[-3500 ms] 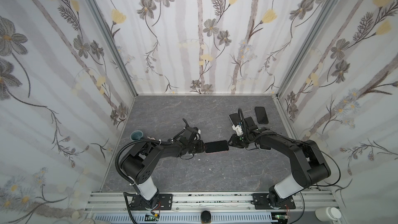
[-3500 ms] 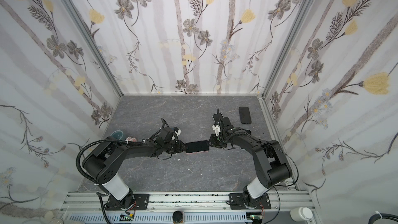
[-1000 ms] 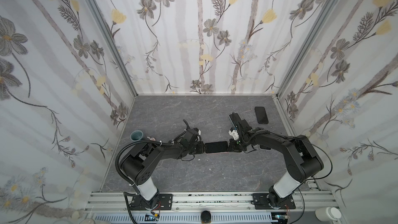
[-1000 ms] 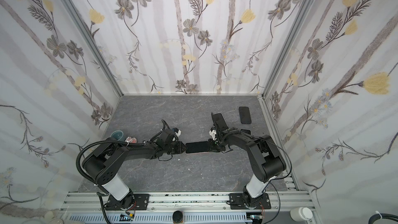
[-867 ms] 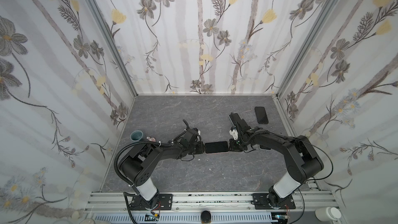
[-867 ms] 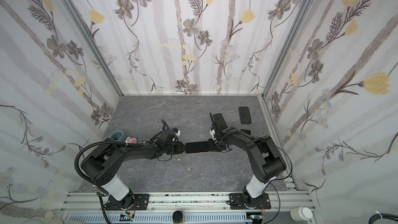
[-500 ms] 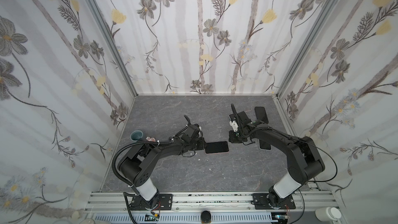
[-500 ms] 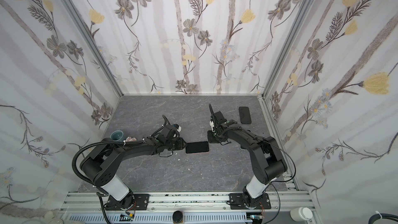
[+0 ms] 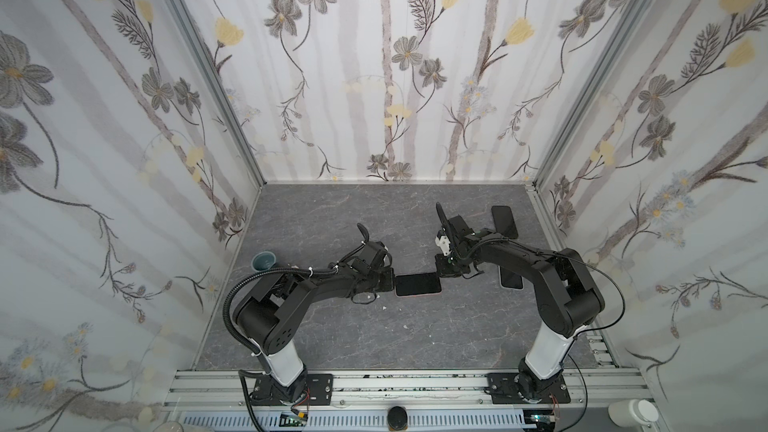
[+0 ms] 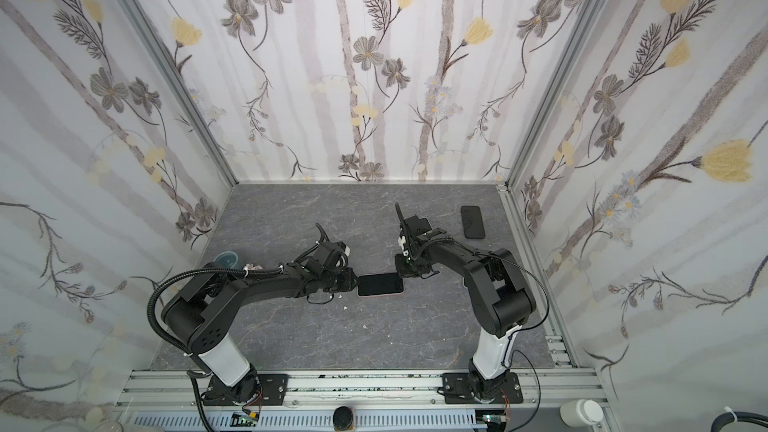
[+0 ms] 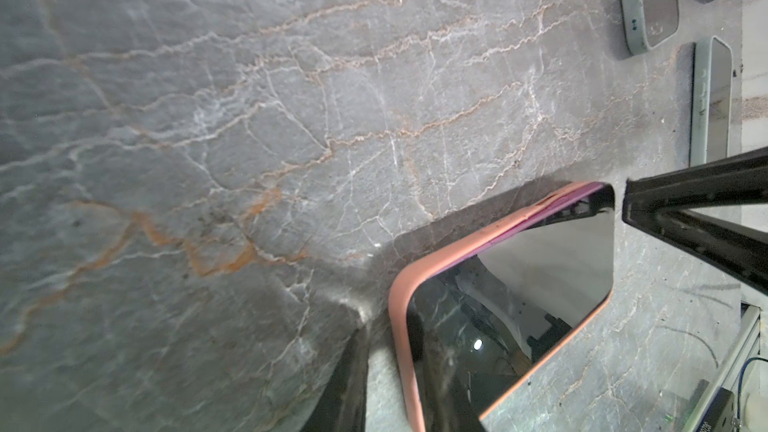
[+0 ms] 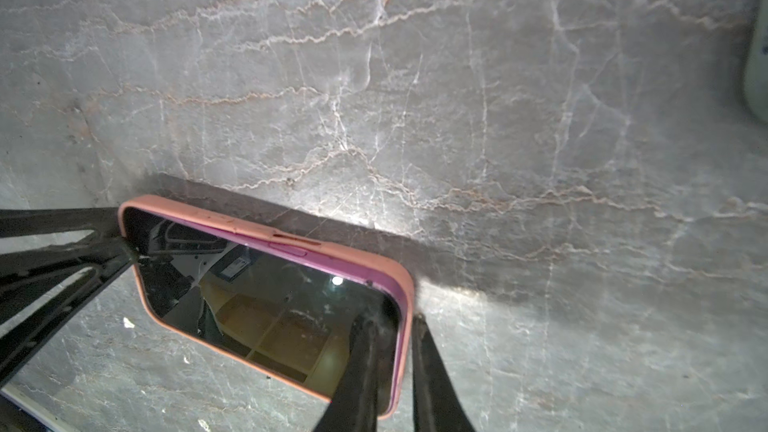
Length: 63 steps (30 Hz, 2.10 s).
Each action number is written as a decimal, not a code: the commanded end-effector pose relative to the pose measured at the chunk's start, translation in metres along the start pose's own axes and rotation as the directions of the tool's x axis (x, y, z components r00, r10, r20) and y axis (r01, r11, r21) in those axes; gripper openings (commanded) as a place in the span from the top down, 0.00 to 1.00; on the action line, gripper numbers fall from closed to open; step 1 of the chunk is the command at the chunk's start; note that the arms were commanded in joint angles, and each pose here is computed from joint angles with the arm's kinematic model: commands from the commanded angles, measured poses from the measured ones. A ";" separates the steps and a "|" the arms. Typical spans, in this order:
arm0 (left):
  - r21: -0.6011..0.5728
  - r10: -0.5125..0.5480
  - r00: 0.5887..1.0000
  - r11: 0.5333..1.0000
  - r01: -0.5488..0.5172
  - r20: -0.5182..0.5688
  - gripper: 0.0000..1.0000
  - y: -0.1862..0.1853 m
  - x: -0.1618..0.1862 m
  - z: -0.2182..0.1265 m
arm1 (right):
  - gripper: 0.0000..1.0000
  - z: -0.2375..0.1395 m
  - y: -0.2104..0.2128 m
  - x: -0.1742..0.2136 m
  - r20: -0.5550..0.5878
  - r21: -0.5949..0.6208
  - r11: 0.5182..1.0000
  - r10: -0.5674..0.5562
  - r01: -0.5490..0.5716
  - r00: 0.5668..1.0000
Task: Put the phone into the phone case
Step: 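Press the phone's far edge into the rim while the left gripper holds the case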
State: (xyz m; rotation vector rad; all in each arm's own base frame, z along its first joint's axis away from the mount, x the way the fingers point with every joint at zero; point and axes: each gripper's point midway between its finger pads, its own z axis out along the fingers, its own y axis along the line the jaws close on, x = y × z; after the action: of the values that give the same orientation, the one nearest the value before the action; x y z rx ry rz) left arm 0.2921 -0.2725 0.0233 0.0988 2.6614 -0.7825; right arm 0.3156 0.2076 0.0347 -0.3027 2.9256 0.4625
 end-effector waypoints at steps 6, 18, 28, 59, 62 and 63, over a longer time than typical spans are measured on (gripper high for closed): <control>-0.001 0.003 1.000 1.000 -0.003 -0.007 0.75 0.002 0.003 0.003 | 0.86 0.009 -0.010 0.008 -0.039 0.043 0.999 -0.002 0.003 0.999; 0.000 -0.004 1.000 1.000 0.004 -0.012 0.75 0.005 0.006 0.004 | 0.90 0.029 -0.032 0.030 -0.113 0.129 0.992 0.027 -0.012 0.993; 0.006 -0.010 1.000 1.000 0.010 -0.011 0.76 0.004 0.006 0.004 | 0.90 0.040 -0.045 0.041 -0.144 0.191 0.982 0.034 -0.006 0.989; 0.006 -0.008 1.000 1.000 0.008 -0.002 0.76 0.004 0.007 0.001 | 0.88 -0.026 0.010 -0.021 0.091 0.163 0.985 -0.078 0.062 0.993; 0.009 -0.010 1.000 1.000 0.010 -0.002 0.76 0.005 0.008 0.001 | 0.89 -0.025 0.006 -0.023 0.092 0.176 0.983 -0.075 0.058 0.993; 0.009 -0.010 1.000 1.000 0.010 -0.002 0.76 0.005 0.009 0.001 | 0.89 -0.023 0.005 -0.021 0.083 0.175 0.983 -0.074 0.058 0.994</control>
State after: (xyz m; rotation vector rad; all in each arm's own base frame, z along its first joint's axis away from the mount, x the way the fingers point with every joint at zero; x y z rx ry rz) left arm 0.2895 -0.2728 0.0218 0.1033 2.6384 -0.8093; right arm 0.3326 0.2135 0.0645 -0.3448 2.8207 0.2375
